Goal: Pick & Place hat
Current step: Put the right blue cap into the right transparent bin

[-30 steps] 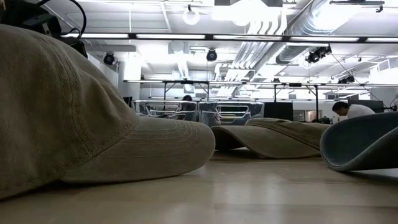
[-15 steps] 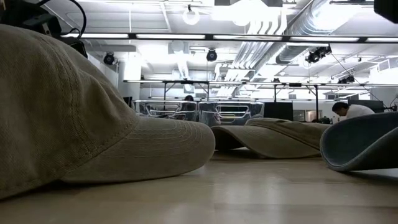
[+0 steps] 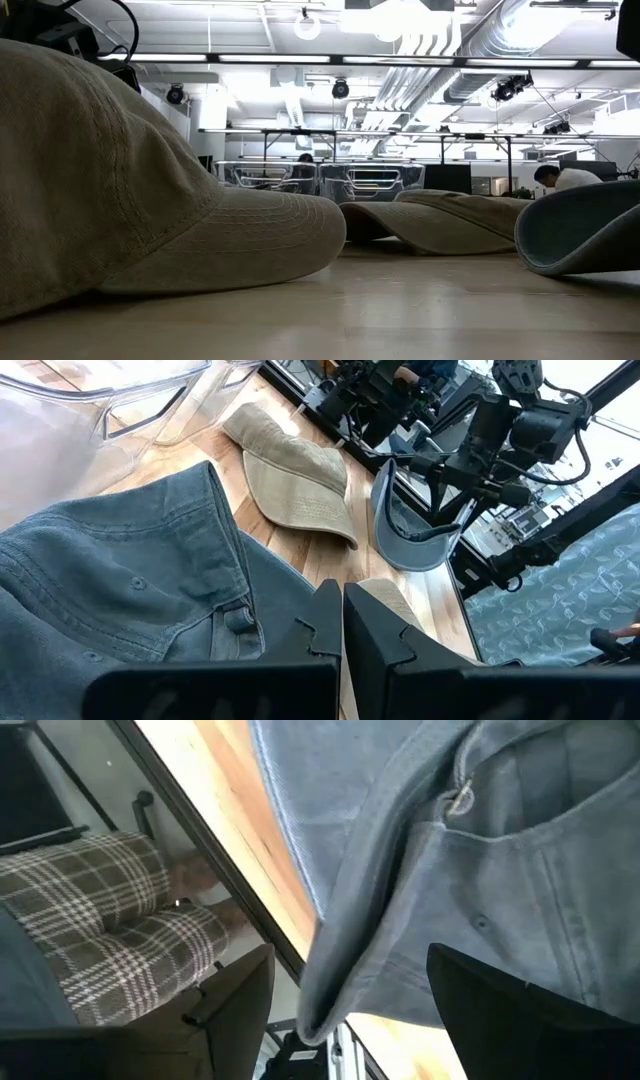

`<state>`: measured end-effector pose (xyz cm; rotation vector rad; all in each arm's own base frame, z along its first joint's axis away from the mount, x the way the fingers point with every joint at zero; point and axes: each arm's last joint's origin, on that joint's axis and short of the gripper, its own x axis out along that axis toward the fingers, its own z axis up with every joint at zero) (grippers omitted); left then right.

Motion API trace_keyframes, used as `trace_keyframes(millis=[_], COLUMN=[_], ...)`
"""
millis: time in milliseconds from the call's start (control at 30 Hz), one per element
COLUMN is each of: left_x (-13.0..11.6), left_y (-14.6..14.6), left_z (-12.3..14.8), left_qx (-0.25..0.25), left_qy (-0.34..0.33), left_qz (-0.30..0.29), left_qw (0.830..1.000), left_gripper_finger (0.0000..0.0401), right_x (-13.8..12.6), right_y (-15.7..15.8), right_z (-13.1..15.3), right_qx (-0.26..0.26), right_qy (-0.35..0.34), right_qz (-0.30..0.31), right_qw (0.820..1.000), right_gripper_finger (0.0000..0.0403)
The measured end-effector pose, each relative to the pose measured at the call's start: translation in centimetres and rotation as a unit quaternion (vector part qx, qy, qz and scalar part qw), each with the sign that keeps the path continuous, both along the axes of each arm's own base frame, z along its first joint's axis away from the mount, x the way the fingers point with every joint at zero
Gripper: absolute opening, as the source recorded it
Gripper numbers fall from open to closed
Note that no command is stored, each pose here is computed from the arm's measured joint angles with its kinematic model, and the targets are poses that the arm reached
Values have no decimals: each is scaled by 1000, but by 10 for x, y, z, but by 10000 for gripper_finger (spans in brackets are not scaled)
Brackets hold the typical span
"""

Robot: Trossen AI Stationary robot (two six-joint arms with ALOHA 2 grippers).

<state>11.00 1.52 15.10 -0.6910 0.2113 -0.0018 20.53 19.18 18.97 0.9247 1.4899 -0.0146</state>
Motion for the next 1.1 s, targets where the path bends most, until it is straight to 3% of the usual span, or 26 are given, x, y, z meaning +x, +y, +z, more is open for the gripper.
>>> trace_keyframes(millis=[433, 767, 1100], left_x=[0, 0, 0], left_y=[0, 0, 0], left_z=[0, 0, 0], left_qx=[0, 0, 0], left_qy=[0, 0, 0], left_qz=[0, 0, 0], left_qw=[1000, 1000, 1000], left_gripper_finger=[0, 0, 0], right_x=[7, 8, -2], right_y=[13, 17, 14], right_z=[-16, -32, -37], right_qx=[-11, -97, -134], right_qy=[-31, -80, -41], right_qz=[12, 32, 45], right_qw=[999, 992, 989], right_gripper_finger=[257, 257, 256])
